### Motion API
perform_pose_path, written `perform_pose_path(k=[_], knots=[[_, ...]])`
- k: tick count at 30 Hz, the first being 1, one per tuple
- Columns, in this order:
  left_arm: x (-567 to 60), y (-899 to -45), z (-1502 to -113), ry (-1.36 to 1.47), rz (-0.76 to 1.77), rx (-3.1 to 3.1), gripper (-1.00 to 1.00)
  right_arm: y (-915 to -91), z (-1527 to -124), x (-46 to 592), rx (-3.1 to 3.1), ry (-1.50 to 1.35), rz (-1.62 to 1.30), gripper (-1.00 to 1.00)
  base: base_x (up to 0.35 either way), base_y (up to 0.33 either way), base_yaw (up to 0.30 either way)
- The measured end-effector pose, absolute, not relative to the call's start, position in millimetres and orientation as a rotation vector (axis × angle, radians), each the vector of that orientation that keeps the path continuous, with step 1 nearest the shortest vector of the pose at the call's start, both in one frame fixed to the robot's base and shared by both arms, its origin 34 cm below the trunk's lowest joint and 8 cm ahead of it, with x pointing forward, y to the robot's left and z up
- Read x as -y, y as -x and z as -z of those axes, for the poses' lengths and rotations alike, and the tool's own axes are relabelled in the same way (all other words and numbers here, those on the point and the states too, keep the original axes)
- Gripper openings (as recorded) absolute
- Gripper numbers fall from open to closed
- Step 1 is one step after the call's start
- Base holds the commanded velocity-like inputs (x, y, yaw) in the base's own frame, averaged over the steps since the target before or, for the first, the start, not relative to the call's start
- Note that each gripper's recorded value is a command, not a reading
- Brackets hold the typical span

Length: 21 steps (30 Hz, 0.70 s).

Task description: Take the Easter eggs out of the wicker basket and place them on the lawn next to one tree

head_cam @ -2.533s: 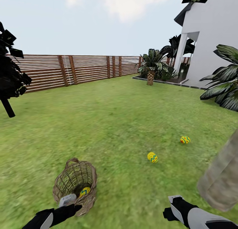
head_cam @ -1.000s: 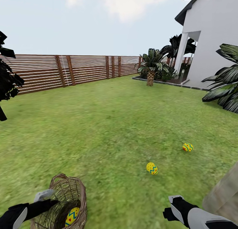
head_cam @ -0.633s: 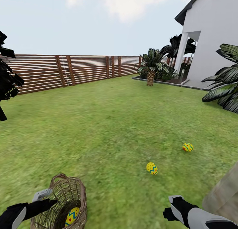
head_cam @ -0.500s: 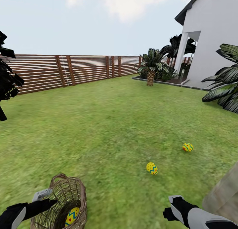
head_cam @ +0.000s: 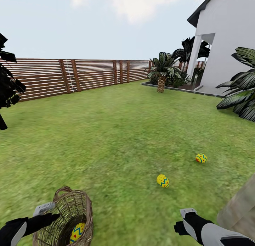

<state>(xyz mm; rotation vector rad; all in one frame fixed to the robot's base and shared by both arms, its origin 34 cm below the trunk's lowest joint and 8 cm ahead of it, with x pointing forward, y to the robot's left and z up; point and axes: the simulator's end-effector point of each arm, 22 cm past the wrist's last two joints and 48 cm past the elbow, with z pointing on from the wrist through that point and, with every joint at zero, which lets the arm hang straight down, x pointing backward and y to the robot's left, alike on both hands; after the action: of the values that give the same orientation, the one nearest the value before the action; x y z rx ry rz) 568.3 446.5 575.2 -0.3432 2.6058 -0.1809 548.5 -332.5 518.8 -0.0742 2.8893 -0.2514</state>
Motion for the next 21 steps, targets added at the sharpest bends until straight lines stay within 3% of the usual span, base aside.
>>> perform_pose_path(k=[21], knots=[[-444.9,-568.1,-574.3,0.346,0.183,-2.606,1.00,-541.8,-515.9,332.4,-2.905,0.077,0.254,1.00,0.000,0.000,0.000]])
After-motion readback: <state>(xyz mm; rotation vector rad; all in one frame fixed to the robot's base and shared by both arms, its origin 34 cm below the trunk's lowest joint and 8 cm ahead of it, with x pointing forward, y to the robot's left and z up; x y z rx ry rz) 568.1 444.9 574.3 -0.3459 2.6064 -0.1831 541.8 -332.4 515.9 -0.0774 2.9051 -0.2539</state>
